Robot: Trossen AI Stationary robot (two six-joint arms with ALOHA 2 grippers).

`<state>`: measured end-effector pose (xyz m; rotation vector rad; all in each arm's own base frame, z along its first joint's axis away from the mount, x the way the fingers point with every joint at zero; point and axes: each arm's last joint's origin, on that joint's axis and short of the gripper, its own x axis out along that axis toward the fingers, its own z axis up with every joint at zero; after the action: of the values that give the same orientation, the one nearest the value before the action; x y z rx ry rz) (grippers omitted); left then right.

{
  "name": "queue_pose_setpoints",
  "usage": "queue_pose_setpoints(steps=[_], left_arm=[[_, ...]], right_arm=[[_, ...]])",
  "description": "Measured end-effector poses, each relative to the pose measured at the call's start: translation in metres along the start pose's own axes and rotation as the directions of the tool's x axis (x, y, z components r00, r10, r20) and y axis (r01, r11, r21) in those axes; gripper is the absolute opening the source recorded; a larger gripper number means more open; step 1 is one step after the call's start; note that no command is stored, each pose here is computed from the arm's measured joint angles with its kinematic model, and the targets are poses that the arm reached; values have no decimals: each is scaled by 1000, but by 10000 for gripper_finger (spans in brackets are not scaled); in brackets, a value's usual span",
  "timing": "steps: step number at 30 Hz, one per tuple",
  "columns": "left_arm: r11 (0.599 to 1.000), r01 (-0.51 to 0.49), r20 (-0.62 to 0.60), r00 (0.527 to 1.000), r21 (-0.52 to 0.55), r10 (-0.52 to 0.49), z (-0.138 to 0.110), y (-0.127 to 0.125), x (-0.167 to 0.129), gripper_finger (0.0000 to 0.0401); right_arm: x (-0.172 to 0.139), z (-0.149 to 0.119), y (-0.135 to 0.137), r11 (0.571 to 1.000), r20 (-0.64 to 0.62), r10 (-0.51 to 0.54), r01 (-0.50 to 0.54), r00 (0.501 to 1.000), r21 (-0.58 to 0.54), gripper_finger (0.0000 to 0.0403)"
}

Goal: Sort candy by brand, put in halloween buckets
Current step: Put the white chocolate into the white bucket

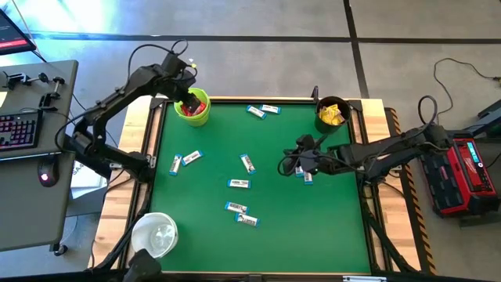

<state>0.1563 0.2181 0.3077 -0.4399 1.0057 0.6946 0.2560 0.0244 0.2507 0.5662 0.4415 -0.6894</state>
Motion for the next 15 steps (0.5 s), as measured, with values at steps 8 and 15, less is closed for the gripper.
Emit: queue_pose_setpoints(steps=[8,15], left_arm=[[1000,-1,-12,1000,25,1,-10,2,24,53],[1000,-25,48,999,19,24,-16,4,32,8]], right_arm=[[6,6,-5,1000,-6,-9,9,1000,24,0],[7,9,-8,1000,15,-30,30,999,9,0]])
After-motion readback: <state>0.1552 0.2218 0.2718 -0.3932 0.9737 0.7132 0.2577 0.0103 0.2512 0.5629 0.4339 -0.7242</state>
